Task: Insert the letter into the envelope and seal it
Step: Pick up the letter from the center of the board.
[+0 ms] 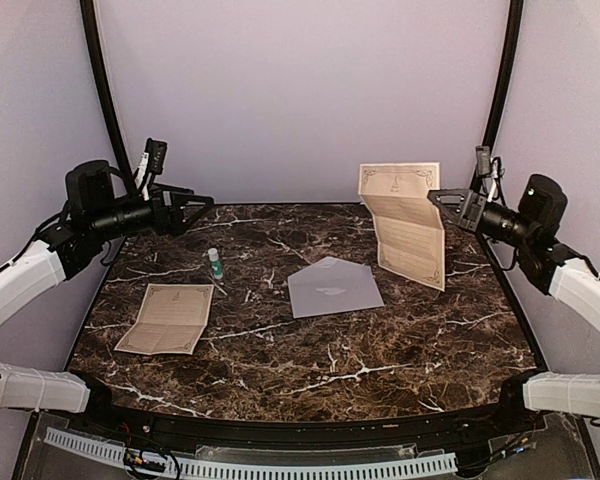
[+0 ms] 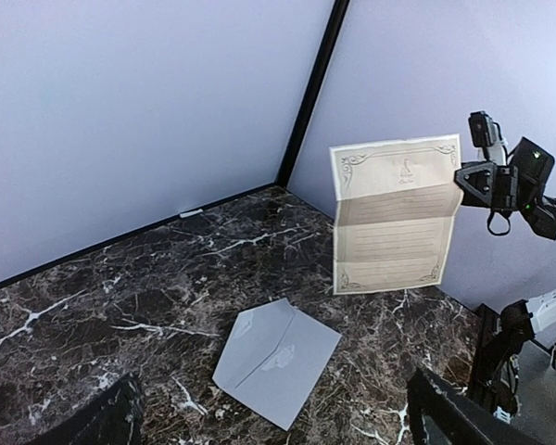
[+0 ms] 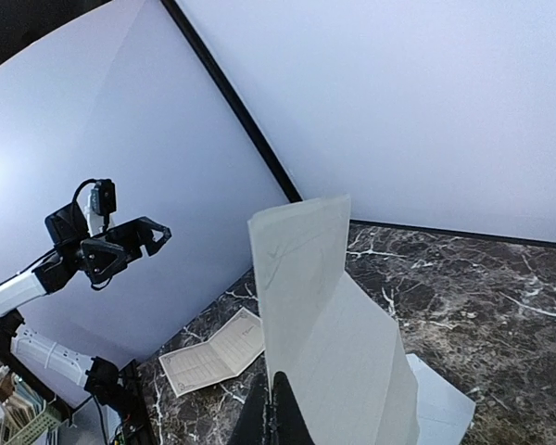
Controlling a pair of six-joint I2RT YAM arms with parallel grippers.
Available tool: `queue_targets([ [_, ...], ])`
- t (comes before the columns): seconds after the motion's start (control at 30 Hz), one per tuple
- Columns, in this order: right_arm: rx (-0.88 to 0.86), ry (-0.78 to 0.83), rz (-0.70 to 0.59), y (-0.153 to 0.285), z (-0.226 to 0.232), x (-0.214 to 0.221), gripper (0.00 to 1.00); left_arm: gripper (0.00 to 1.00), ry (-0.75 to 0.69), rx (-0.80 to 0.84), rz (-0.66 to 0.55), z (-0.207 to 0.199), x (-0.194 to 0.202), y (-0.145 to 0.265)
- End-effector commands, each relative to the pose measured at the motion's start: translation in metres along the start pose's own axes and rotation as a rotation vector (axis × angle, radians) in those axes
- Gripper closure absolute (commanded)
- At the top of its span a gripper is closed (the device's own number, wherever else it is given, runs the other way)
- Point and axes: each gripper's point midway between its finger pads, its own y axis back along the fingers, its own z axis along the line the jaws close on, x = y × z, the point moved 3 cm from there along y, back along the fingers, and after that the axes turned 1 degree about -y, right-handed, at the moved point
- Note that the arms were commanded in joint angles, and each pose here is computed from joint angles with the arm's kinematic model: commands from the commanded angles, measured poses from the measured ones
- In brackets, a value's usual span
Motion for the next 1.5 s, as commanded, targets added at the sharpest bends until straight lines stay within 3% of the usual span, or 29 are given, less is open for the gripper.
queue_targets([
  [0.0,-0.12,0.058,0.009,-0.037,0.032,-0.008,1.0,0.03,-0.063,0.174,-0.046,-0.031,-0.021,-0.003],
  [0.43,-0.476,0.16,0.055,-0.119,0.134,-0.019,1.0,0.01,-0.017,0.321,-0.038,-0.055,0.005,-0.022],
  [0.8,-0.623,0.189,0.038,-0.122,0.176,-0.02,1.0,0.01,0.033,0.317,-0.023,-0.052,0.025,-0.035],
  [1.1,-0.639,0.186,0.017,-0.119,0.18,-0.021,1.0,0.01,0.034,0.442,0.004,-0.075,0.035,-0.039],
  [1.47,-0.592,0.192,0.017,-0.12,0.174,-0.018,1.0,0.42,0.033,0.495,-0.006,-0.083,0.032,-0.037],
])
